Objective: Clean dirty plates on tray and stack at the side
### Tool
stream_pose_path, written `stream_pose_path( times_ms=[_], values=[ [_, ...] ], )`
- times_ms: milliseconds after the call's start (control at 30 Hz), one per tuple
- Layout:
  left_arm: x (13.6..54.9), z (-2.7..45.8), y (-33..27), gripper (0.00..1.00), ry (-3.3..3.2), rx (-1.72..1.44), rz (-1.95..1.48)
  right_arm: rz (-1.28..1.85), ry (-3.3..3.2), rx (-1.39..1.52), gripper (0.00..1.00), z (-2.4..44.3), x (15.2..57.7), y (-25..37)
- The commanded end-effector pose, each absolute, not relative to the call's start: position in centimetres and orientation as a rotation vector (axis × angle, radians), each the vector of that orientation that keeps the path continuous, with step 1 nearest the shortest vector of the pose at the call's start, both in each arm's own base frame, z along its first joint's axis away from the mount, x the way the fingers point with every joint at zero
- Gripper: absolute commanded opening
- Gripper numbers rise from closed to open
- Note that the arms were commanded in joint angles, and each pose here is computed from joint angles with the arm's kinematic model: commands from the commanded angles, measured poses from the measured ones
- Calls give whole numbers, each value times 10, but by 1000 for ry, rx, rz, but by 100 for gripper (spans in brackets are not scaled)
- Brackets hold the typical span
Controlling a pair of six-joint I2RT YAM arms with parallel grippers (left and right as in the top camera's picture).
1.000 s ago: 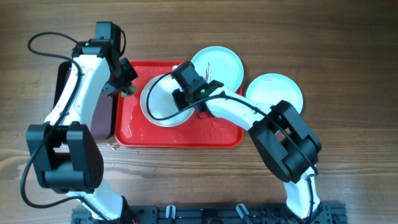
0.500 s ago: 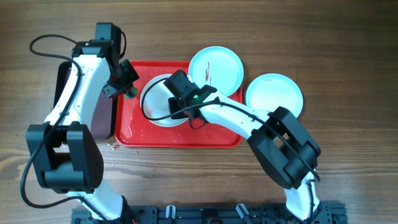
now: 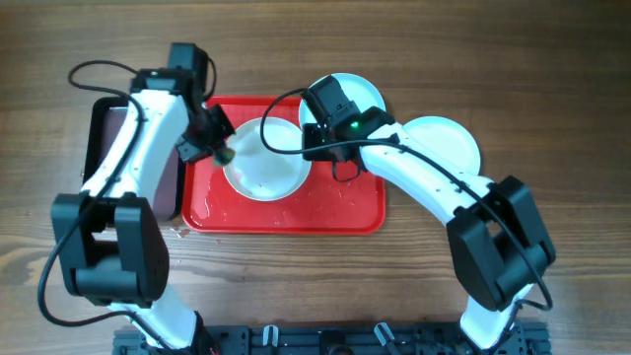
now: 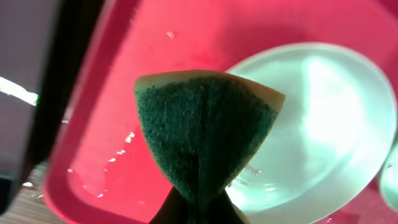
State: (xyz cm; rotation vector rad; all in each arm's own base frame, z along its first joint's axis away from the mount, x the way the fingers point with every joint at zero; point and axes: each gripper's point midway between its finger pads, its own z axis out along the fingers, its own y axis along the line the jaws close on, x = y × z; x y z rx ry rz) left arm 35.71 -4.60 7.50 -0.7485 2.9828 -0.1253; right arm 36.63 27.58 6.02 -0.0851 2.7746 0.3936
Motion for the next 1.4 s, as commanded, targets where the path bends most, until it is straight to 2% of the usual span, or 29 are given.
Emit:
stream_pose_path(
  times_ms=[0, 167, 267, 333, 400, 767, 1067, 1367],
  values=[
    [349, 62, -53, 4, 3018, -712, -139, 395, 2882, -111, 35, 24, 351, 279],
    [348, 59, -52, 4, 3018, -714, -138, 385, 2923, -110, 34, 9, 345, 278],
    [350, 59, -53, 4, 3012, -712, -142, 380, 2934, -86, 30, 2, 345, 278],
    [350, 59, -53, 4, 3011, -710, -142, 376, 2945, -56, 21, -5, 345, 278],
    [350, 59, -53, 4, 3012, -711, -141, 369, 2961, -22, 4, -13, 344, 278],
    [346, 56, -53, 4, 3016, -741, -139, 396, 2964, 257, 4, -18, 330, 300],
    [330, 24, -75, 4, 3049, -697, -215, 445, 2915, 217, 4, -13, 335, 316],
    [293, -7, -106, 4, 3102, -764, -218, 452, 2900, 178, 4, -12, 338, 318]
  ],
)
